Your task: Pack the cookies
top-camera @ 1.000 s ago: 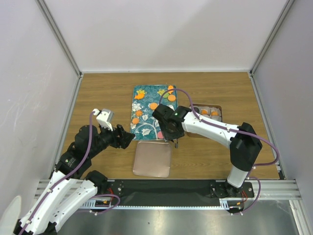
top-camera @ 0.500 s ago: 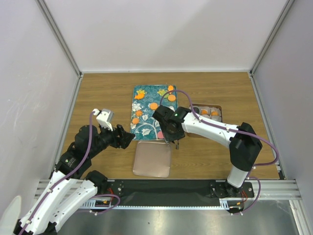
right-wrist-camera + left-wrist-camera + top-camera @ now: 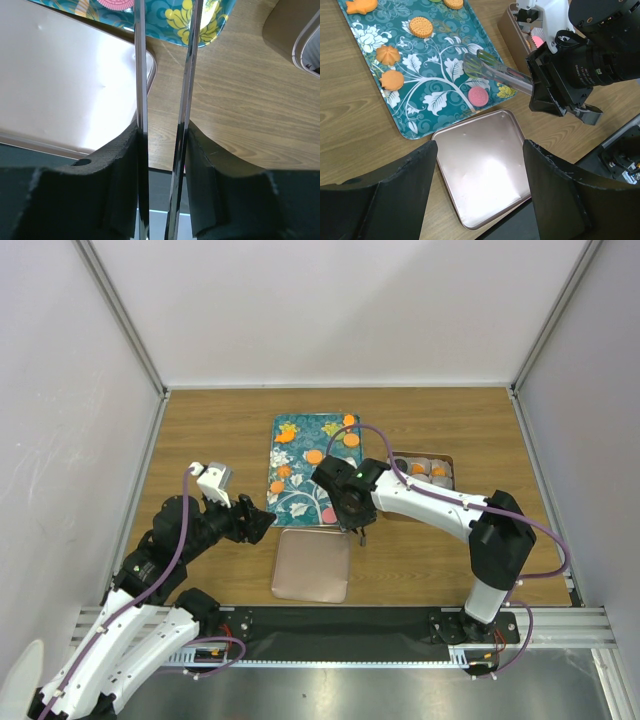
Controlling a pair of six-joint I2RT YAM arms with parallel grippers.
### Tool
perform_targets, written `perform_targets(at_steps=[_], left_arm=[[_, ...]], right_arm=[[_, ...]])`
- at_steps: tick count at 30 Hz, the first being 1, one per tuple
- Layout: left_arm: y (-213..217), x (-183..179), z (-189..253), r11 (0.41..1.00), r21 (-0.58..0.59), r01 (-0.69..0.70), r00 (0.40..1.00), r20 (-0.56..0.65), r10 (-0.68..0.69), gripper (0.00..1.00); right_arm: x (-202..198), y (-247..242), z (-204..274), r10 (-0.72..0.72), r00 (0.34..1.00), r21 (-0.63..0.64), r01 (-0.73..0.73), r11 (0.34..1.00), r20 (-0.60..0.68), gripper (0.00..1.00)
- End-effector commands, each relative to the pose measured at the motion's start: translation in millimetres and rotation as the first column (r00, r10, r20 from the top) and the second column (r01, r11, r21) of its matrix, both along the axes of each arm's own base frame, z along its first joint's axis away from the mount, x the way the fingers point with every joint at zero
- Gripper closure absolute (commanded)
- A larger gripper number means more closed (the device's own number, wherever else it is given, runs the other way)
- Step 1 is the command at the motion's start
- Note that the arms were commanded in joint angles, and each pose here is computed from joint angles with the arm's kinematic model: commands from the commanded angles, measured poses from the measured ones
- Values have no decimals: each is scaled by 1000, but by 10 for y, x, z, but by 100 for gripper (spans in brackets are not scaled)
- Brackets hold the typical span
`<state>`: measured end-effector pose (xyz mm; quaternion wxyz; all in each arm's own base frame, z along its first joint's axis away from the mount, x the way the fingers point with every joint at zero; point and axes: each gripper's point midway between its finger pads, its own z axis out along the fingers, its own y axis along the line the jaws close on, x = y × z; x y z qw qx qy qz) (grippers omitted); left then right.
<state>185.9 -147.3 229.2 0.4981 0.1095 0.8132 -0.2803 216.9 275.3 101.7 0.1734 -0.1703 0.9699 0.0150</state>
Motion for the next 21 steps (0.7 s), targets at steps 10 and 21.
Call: perform_targets(at_steps=[10,21], left_arm=[[-7,16,35,1000,-4,-4,1000,12,4,25],[-10,22,29,1000,-2,-4,1000,9,4,25]], right_arm=[[149,-189,691,-66,989,99,53,994,132,69],[10,-875,1028,-206,961,124,186,975,182,67]])
